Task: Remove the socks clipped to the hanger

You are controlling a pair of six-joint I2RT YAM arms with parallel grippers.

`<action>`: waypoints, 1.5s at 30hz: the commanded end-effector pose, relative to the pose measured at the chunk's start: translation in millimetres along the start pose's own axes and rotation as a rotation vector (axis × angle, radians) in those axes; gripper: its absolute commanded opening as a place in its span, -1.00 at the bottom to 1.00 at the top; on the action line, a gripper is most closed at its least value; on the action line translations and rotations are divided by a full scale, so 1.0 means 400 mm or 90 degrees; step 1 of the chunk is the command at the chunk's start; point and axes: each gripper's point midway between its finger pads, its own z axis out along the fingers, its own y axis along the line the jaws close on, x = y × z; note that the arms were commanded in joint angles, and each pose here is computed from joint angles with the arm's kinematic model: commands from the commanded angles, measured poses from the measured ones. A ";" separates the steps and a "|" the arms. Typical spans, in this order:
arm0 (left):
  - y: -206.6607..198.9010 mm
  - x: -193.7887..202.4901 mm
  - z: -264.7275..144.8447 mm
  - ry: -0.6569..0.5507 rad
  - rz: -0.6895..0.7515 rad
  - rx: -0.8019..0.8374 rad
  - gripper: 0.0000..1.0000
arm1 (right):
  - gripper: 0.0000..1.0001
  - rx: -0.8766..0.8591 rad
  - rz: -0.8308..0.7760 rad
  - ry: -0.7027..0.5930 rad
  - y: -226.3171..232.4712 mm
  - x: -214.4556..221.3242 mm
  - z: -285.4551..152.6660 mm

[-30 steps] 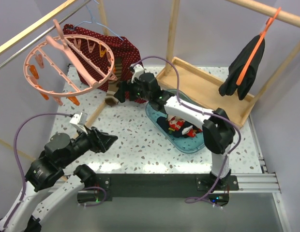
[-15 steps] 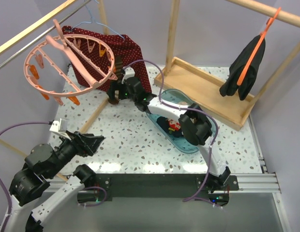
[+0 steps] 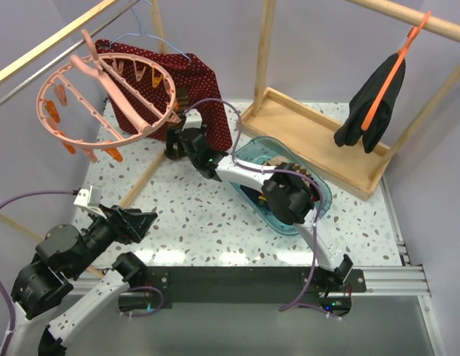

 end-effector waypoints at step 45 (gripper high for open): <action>-0.027 0.109 0.239 0.098 -0.009 0.014 0.49 | -1.00 -0.408 0.228 0.248 0.218 -0.120 -0.587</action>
